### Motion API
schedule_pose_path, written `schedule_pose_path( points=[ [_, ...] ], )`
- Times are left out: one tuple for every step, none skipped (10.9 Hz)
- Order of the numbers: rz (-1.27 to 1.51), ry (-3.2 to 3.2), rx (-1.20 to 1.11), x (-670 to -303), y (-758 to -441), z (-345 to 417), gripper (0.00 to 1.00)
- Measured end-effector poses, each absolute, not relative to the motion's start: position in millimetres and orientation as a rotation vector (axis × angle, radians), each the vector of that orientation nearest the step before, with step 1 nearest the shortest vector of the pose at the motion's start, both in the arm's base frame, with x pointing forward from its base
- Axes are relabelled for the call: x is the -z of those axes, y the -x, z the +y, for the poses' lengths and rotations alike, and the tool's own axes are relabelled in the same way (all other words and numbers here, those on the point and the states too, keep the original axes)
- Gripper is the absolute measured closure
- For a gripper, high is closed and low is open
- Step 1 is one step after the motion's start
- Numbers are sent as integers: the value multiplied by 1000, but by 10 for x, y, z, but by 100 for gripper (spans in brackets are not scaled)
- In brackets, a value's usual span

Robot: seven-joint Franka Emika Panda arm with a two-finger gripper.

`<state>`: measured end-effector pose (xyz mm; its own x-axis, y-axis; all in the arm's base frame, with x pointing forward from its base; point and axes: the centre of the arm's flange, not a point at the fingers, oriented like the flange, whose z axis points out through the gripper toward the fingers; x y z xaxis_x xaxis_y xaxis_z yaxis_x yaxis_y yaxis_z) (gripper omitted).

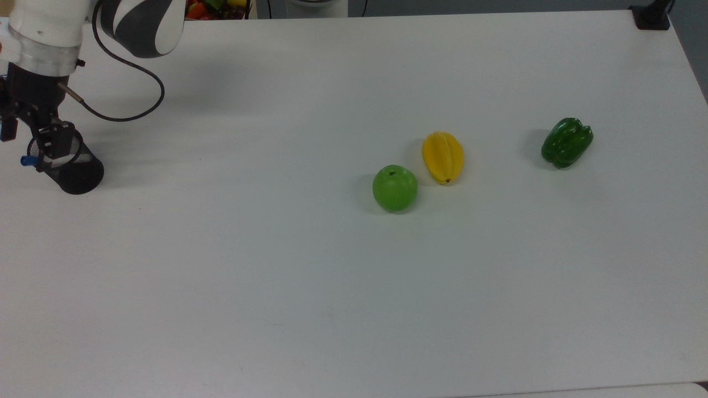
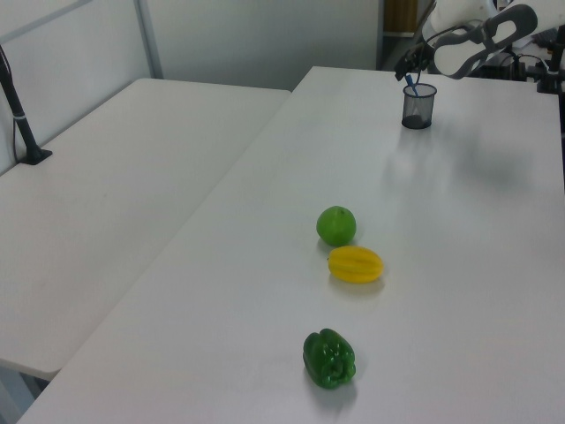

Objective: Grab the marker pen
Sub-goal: 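Move the gripper over the black mesh pen cup, then lower the gripper into the cup and close on the marker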

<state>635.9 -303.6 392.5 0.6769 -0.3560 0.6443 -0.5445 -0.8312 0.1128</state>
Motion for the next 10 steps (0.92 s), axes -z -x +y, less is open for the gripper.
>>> schedule_pose_path(
  points=[
    [-709,-2589,-913,-3858,-6368,-3047,33],
    [-705,-2586,-913,-3802,-6372,-3058,36],
    [-704,-2584,-912,-3769,-6373,-3066,43],
    [-703,-2579,-920,-3757,-6371,-3080,46],
    [-703,-2573,-928,-3758,-6366,-3097,52],
    [-704,-2570,-931,-3761,-6361,-3110,55],
    [-705,-2570,-931,-3761,-6359,-3115,60],
    [-705,-2570,-932,-3761,-6359,-3114,78],
    [-705,-2569,-933,-3764,-6360,-3115,83],
    [-705,-2569,-933,-3765,-6360,-3114,83]
  ],
)
